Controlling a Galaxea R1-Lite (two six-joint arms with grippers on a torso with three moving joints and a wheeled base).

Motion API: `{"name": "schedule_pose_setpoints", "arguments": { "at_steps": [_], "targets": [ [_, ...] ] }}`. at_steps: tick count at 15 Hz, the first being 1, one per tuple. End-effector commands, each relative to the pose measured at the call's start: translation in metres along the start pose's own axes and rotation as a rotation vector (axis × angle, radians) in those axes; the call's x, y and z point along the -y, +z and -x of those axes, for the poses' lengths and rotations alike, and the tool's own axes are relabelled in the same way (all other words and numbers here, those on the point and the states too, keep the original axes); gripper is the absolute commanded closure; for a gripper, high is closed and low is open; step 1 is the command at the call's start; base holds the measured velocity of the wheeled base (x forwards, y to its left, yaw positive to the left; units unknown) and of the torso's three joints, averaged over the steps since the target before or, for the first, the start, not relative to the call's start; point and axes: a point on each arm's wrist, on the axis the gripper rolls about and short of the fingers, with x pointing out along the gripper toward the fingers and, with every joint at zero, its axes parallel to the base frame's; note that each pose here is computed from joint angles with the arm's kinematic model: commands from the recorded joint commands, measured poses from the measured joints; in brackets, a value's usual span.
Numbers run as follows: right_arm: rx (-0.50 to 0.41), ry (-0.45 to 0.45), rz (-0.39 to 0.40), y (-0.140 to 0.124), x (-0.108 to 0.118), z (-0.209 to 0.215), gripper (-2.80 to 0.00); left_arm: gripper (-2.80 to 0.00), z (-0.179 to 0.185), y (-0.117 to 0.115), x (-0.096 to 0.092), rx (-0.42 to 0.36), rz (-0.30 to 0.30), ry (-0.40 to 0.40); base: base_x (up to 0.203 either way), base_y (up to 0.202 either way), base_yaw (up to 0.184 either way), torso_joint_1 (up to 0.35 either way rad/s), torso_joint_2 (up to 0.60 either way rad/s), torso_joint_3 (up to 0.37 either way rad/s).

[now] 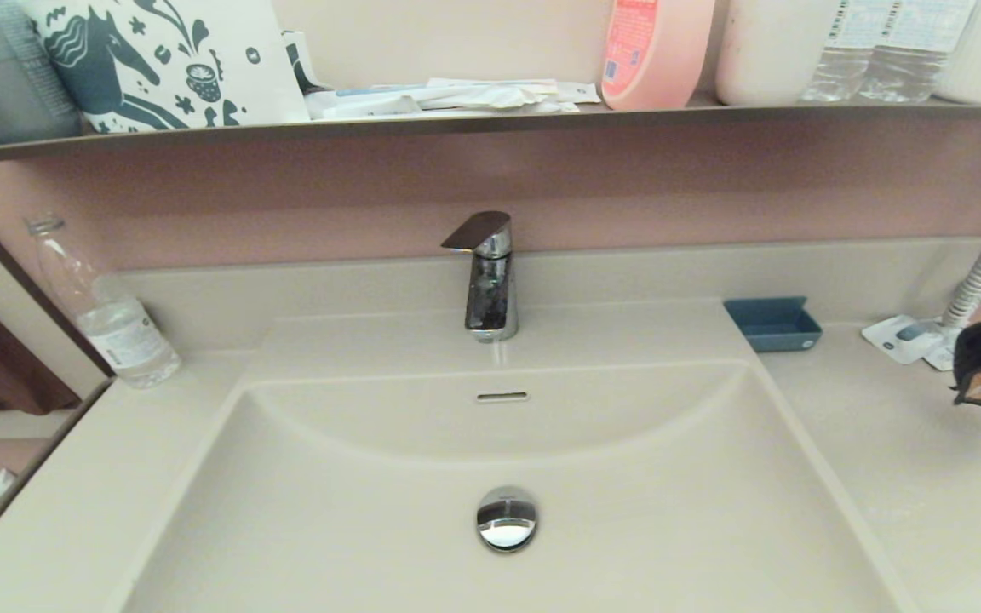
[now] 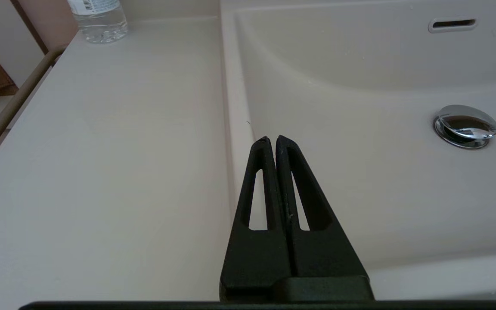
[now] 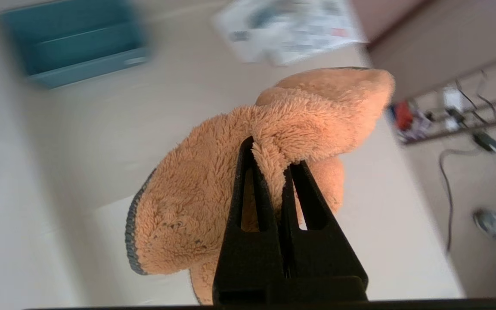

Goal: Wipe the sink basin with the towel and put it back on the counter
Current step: Wipe the sink

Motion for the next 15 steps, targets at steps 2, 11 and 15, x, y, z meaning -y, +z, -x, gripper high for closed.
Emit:
{"name": "schedule_pose_setpoints", "arguments": {
  "at_steps": [2, 11, 15],
  "targets": [
    [-0.006, -0.033, -0.038, -0.002, 0.025, 0.001, 0.0, 0.0, 0.0, 0.0, 0.0, -0.001, 0.0, 0.001, 0.0, 0.0, 0.0, 0.0, 0.0, 0.0],
    [-0.163, 0.025, -0.016, -0.064, 0.035, -0.055, 0.0, 0.0, 0.0, 0.0, 0.0, -0.001, 0.0, 0.0, 0.0, 0.0, 0.0, 0.0, 0.0, 0.0],
    [-0.239, -0.077, -0.027, -0.074, 0.051, -0.081, 0.0, 0.0, 0.0, 0.0, 0.0, -0.001, 0.0, 0.0, 0.0, 0.0, 0.0, 0.0, 0.0, 0.0]
  ]
}}
